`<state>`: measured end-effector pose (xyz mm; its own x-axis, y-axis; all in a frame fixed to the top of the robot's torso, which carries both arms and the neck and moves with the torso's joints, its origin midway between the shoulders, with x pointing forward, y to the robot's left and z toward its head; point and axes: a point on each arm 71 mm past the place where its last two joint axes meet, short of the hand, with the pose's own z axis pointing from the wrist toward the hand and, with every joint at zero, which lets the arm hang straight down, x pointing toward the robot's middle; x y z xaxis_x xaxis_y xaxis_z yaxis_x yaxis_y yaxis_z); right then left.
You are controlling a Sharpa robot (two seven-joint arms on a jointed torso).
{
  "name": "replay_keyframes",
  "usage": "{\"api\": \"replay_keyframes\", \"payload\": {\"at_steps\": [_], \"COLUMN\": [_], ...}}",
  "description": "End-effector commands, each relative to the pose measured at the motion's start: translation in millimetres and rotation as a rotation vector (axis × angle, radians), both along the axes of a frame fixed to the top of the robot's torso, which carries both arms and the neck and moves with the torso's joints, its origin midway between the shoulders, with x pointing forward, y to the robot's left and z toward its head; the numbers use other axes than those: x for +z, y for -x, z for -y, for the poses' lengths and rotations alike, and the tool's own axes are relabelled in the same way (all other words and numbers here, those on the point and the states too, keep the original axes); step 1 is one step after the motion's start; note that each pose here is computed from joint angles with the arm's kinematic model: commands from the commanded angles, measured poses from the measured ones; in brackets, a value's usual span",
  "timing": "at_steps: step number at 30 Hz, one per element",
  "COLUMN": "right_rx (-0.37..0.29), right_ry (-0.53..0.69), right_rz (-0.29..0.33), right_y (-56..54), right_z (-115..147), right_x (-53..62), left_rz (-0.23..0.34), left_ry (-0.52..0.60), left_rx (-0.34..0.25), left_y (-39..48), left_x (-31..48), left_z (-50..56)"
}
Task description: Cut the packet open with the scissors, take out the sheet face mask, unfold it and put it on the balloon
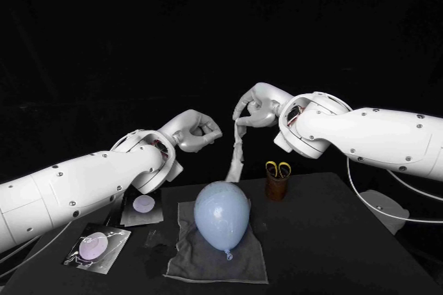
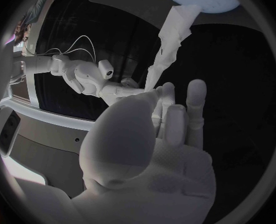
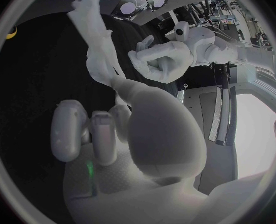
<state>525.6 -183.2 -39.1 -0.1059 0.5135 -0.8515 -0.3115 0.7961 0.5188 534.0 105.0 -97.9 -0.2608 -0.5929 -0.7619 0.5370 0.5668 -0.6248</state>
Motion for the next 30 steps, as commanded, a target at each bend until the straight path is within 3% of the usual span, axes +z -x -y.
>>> {"api": "replay_keyframes", "payload": {"at_steps": [1,11,19,30], "right_rx": [0.013,0.006,0.004,0.012], "right_ry": [0.027,0.033,0.027,0.006], "right_rz": [0.011,0.025,0.039,0.054], "right_y": [-0.1,-0.7,0.9,4.5], "right_z": [-1.1,1.5,2.8,-1.5], "right_x": [-0.4,-0.7,0.2,1.6], "left_rz": [0.036,0.037,0.019,0.028], "left_ry": [0.040,0.035,0.029,0.051], "left_rx": [0.005,0.009,-0.021,-0.077], "left_y": [0.1,-0.2,0.4,8.0], "left_x": [5.4,5.8,4.0,-10.1], "left_z": [0.2,-2.0,4.2,15.9]}}
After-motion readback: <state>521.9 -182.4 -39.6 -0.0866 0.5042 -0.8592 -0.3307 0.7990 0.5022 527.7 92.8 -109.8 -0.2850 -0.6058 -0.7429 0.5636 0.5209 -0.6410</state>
